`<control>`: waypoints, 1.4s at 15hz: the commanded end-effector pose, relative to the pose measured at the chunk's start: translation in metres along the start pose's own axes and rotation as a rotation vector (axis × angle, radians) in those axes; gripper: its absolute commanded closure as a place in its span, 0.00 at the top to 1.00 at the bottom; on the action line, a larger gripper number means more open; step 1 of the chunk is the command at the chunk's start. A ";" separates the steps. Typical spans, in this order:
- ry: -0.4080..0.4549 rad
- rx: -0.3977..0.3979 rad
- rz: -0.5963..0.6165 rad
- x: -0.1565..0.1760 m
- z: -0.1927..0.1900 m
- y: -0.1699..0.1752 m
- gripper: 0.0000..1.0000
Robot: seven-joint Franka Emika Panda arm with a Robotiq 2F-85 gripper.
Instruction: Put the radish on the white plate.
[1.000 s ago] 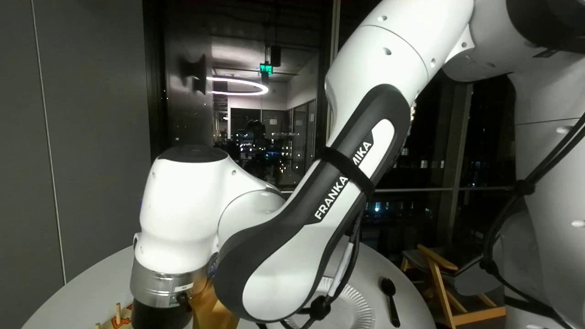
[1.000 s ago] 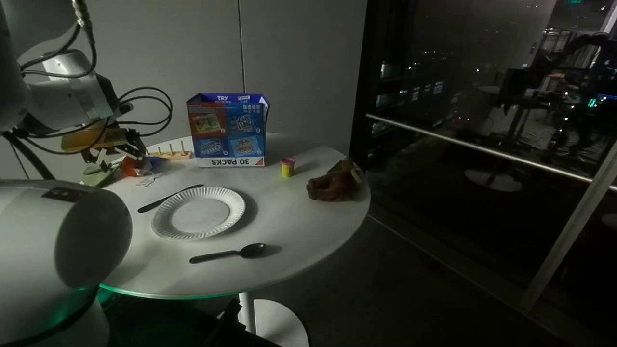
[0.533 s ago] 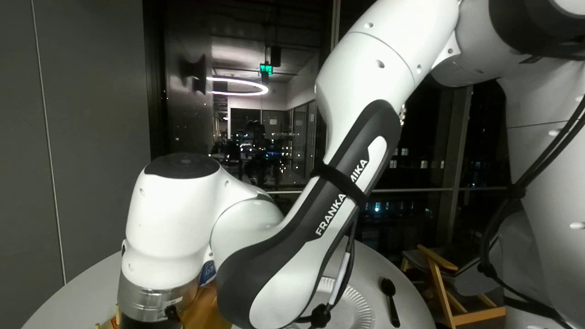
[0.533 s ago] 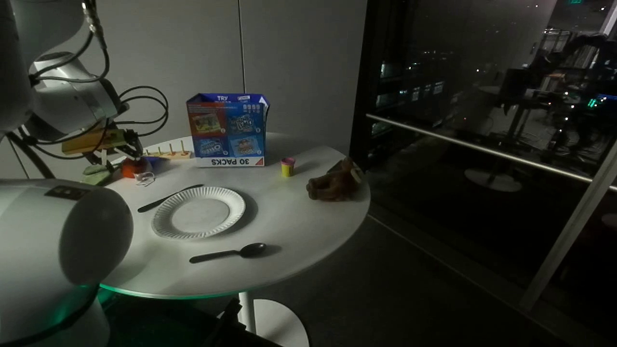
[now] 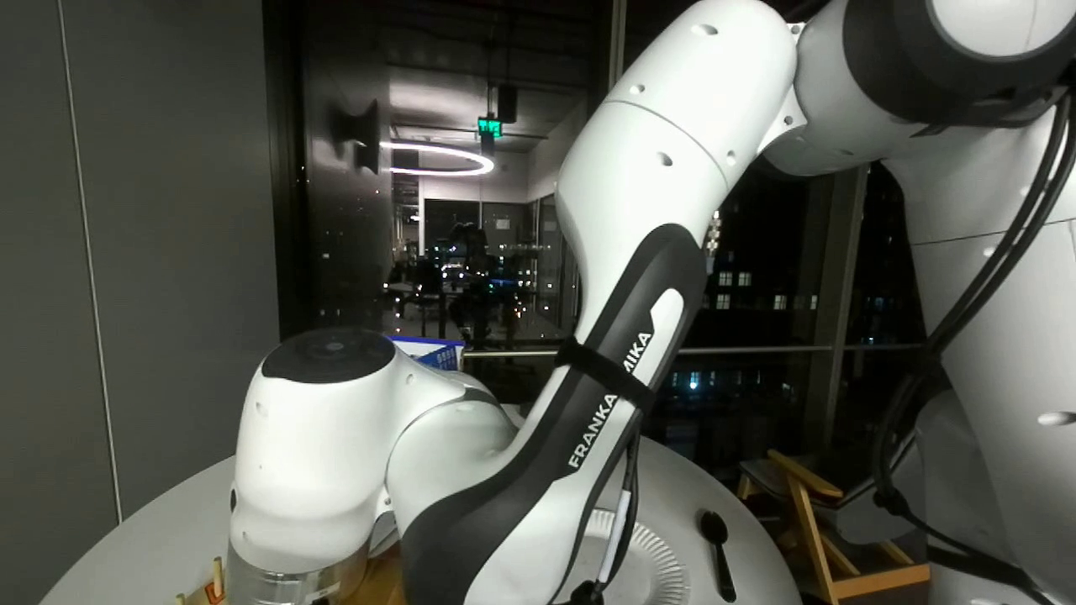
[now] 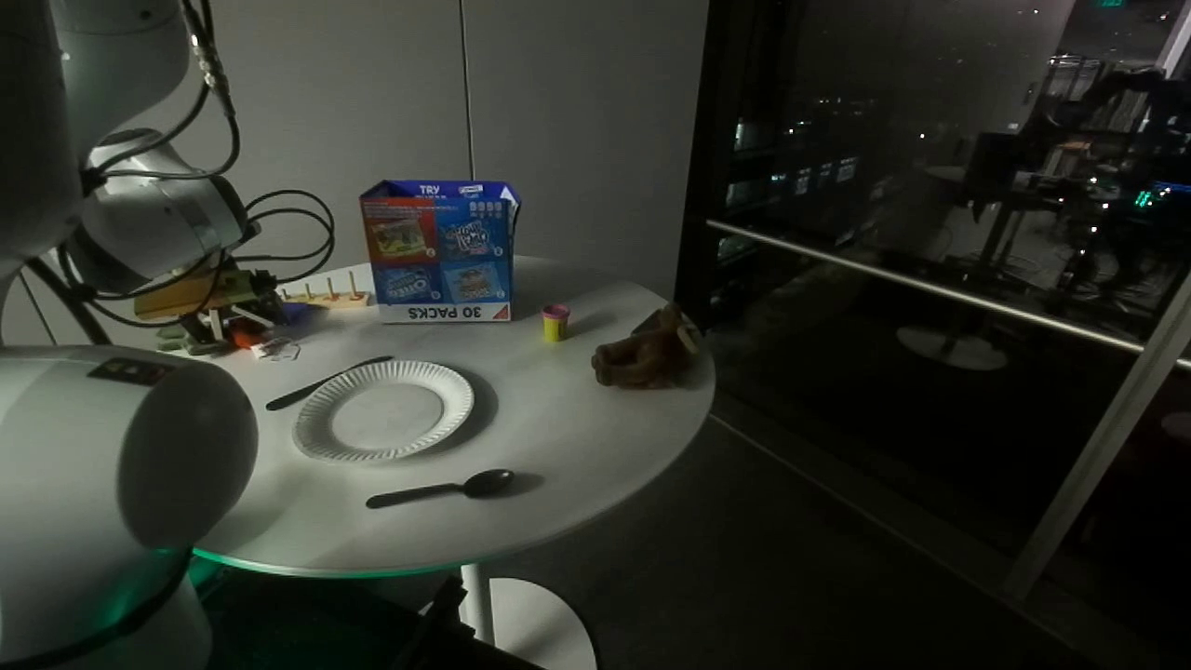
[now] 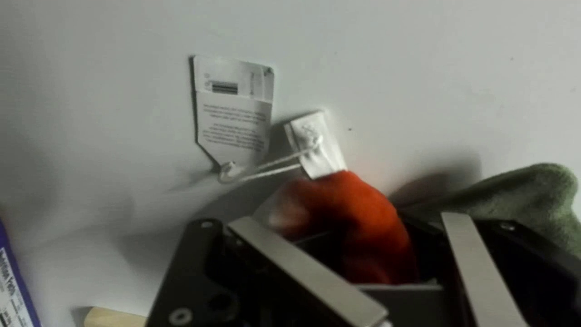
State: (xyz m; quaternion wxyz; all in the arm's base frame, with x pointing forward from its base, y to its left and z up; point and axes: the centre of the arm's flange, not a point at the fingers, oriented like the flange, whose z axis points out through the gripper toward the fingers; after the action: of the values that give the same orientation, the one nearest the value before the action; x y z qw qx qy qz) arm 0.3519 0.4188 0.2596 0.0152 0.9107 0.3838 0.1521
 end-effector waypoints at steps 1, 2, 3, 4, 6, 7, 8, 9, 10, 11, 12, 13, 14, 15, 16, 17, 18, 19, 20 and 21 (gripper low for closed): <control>-0.021 -0.046 0.026 0.001 0.015 0.002 0.00; -0.025 -0.069 0.044 0.000 0.014 0.004 0.04; -0.023 -0.086 0.060 0.000 0.013 0.006 0.05; -0.014 -0.115 0.082 0.000 0.013 0.008 0.05; 0.008 -0.185 0.140 -0.006 -0.051 0.060 0.07; 0.000 -0.207 0.183 -0.011 -0.057 0.066 0.06; 0.002 -0.245 0.231 -0.014 -0.069 0.080 0.06; 0.005 -0.276 0.276 -0.019 -0.084 0.093 0.05; 0.003 -0.309 0.314 -0.024 -0.100 0.106 0.06; -0.001 -0.337 0.357 -0.029 -0.117 0.117 0.05; -0.024 -0.360 0.405 -0.037 -0.132 0.129 0.06; -0.061 -0.375 0.455 -0.045 -0.149 0.139 0.05; -0.089 -0.385 0.502 -0.060 -0.166 0.117 0.06; -0.130 -0.386 0.545 -0.071 -0.175 0.105 0.06; -0.176 -0.383 0.577 -0.084 -0.185 0.095 0.06; -0.235 -0.365 0.604 -0.098 -0.195 0.084 0.06; -0.286 -0.338 0.624 -0.111 -0.204 0.068 0.06; -0.329 -0.329 0.651 -0.125 -0.216 0.053 0.05; -0.366 -0.328 0.682 -0.139 -0.227 0.038 0.05; -0.399 -0.334 0.703 -0.153 -0.239 0.024 0.06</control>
State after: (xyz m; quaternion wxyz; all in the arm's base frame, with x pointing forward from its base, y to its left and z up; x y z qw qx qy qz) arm 0.2656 0.2844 0.4197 0.1800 0.9813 0.0465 0.0507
